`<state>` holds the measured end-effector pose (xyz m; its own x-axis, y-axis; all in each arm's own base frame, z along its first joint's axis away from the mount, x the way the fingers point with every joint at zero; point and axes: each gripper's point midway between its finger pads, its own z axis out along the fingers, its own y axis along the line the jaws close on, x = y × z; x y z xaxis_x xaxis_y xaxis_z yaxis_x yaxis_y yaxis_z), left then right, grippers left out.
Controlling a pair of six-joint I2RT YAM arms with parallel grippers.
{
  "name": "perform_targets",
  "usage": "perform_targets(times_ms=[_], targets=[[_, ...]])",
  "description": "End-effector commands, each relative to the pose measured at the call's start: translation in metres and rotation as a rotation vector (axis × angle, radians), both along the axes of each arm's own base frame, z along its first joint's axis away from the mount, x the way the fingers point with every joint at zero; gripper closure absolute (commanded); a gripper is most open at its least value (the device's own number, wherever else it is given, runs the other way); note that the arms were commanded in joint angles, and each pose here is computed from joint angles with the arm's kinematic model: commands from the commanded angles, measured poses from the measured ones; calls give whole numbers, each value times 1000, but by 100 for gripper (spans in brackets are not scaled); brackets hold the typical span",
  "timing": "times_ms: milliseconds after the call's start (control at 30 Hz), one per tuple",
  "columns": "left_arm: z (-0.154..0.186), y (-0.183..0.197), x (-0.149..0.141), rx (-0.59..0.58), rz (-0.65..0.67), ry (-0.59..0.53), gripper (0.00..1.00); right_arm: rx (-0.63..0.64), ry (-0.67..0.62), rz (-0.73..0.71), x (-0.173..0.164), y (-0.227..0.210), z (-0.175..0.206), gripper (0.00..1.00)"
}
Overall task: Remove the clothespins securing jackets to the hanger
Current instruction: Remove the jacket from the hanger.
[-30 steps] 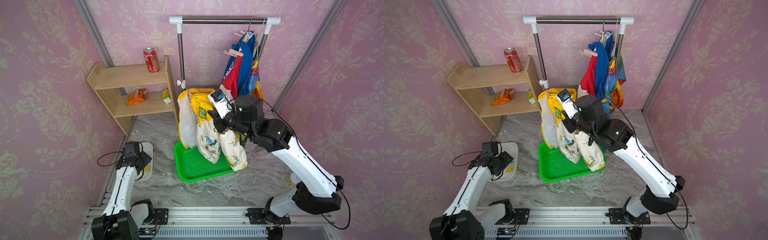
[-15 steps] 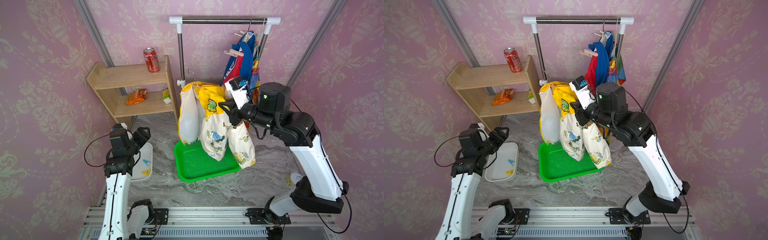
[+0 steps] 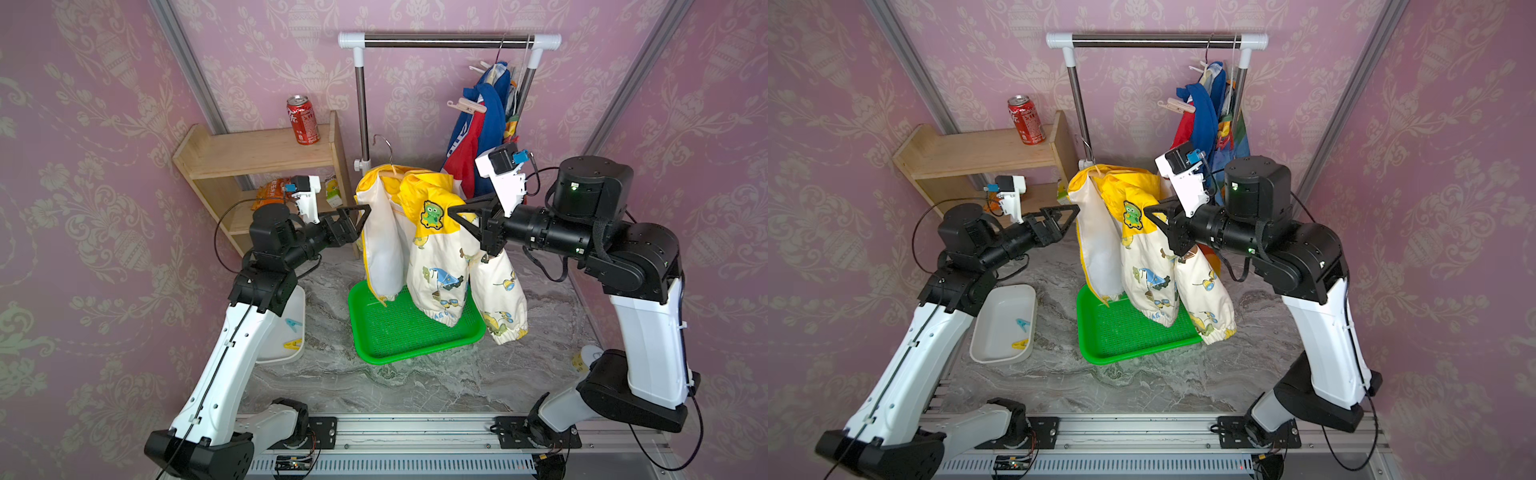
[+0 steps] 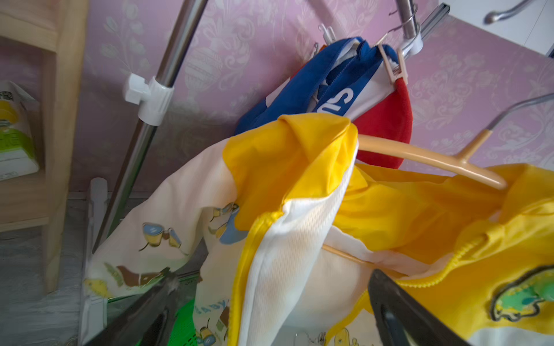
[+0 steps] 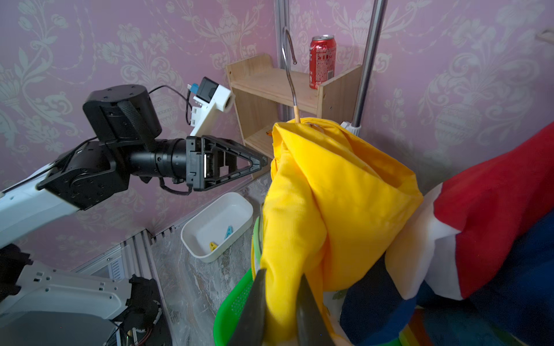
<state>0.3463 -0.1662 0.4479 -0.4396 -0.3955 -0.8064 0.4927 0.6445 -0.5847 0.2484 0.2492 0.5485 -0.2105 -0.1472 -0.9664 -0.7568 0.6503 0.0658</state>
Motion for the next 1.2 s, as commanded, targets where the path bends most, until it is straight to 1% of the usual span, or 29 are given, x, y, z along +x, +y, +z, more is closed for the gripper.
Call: perform_targets(times_ms=[0, 100, 133, 167, 200, 233, 267, 333, 367, 400, 467, 567, 633, 733, 833, 967, 1067, 1133, 1167], targets=[[-17, -15, 2, 155, -37, -7, 2, 115, -56, 49, -11, 3, 32, 100], [-31, -26, 4, 211, -50, 5, 4, 129, -55, 46, -12, 1, 33, 100], [-36, -28, 4, 240, -43, 7, 8, 128, -52, 43, -11, 1, 32, 100], [-41, -27, 6, 261, -29, 15, 14, 125, -49, 39, -11, 1, 31, 100], [-44, -25, 8, 277, -9, 21, 27, 124, -50, 34, -11, 0, 31, 100], [-47, -20, 9, 290, 19, 31, 45, 121, -51, 24, -10, -2, 31, 100], [-48, -15, 10, 307, 48, 28, 59, 117, -52, 15, -10, -4, 31, 100], [-46, -4, 8, 338, 97, 12, 76, 105, -61, -20, -8, -10, 30, 100], [-46, 4, 8, 357, 136, 7, 99, 95, -66, -42, -7, -15, 30, 100], [-44, 12, 7, 371, 177, 2, 100, 86, -66, -62, -5, -19, 28, 100], [-42, 23, 5, 414, 216, -14, 100, 73, -65, -80, -6, -24, 26, 100], [-43, 37, 9, 479, 262, 2, 100, 66, -66, -77, -11, -29, 26, 100], [-43, 46, 16, 511, 292, 1, 100, 65, -67, -48, -19, -30, 27, 100], [-39, 55, 32, 516, 300, -1, 100, 68, -63, 3, -33, -31, 29, 100], [-43, 68, 50, 567, 344, 6, 100, 85, -70, 26, -45, -36, 34, 100], [-50, 76, 71, 536, 353, 22, 100, 130, -101, 34, -62, -48, 45, 100], [-56, 67, 85, 493, 319, 28, 100, 168, -111, 67, -77, -52, 52, 100], [-51, 60, 91, 456, 303, 7, 100, 178, -99, 80, -84, -54, 52, 100], [-47, 61, 95, 458, 313, -4, 100, 180, -93, 85, -86, -55, 52, 100]])
